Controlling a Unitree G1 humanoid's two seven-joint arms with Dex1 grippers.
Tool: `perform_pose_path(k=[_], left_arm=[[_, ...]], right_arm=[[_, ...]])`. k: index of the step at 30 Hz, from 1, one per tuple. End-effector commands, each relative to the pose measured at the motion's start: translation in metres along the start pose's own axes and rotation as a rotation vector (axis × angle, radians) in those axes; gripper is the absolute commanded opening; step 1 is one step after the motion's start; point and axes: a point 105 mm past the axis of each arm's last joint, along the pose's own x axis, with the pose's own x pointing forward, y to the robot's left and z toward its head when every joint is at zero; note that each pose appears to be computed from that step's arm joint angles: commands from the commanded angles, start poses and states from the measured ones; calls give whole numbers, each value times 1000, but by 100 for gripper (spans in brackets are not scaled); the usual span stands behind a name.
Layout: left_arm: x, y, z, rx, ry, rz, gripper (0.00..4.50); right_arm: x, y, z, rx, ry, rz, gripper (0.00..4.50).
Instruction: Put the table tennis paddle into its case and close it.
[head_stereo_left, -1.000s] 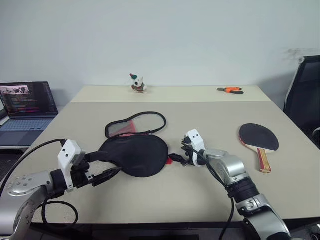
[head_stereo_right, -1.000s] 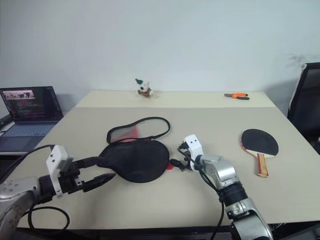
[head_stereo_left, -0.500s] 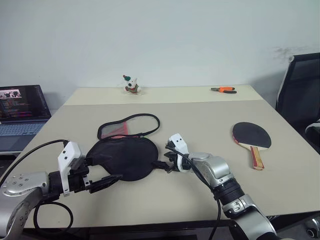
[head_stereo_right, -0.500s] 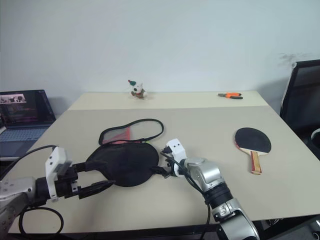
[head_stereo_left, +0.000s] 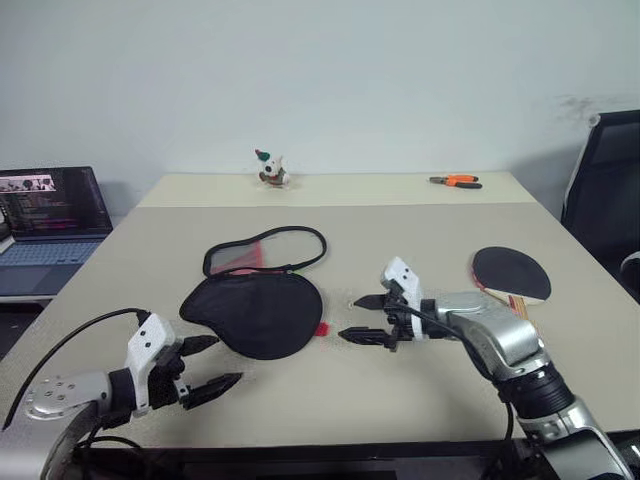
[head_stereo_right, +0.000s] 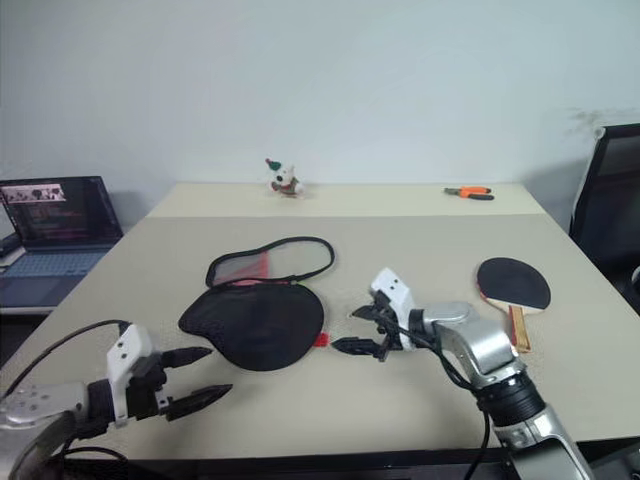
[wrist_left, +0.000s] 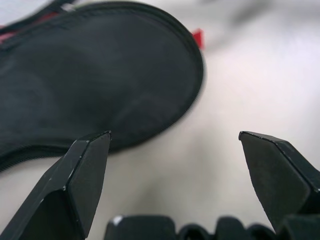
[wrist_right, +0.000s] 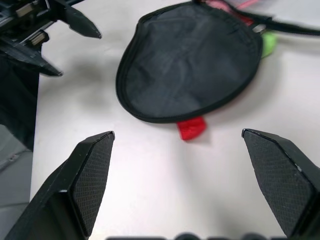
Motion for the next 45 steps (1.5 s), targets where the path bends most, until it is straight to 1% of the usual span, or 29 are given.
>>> perform_pose_path(k=[1, 4, 5, 7, 12, 19, 25, 28, 32, 36, 39, 42, 45], left_arm=[[-3, 12, 3, 3, -15, 41, 447], [-4, 30, 0, -28, -32, 127, 447], [-4, 36, -2, -43, -38, 161, 447], [-1, 40, -7, -71, -32, 180, 447], [7, 38, -18, -168, -18, 187, 447], [13, 39, -23, -232, -14, 214, 447], [24, 41, -34, -289, 28, 246, 447], [37, 41, -34, -281, 36, 244, 447], [57, 37, -26, -298, 17, 203, 447], [68, 36, -26, -321, 24, 189, 447], [74, 35, -20, -341, 15, 184, 447], [82, 27, -10, -374, -5, 148, 388], [91, 7, 1, -389, -20, 60, 283]], right_arm=[[-17, 12, 19, -76, -51, 54, 450], [-38, 25, 31, -157, -73, 123, 450], [-42, 26, 34, -173, -76, 129, 450], [-45, 21, 35, -189, -73, 104, 450], [-48, 13, 34, -191, -76, 54, 450], [-47, 13, 33, -187, -75, 50, 450], [-48, 9, 32, -181, -77, 31, 450], [-48, 8, 32, -180, -80, 27, 450], [-48, 6, 32, -179, -88, 17, 450], [-49, 6, 31, -176, -88, 9, 450], [-51, 5, 31, -172, -89, -5, 450], [-53, 4, 30, -167, -90, -23, 450], [-56, 2, 29, -161, -91, -40, 450]])
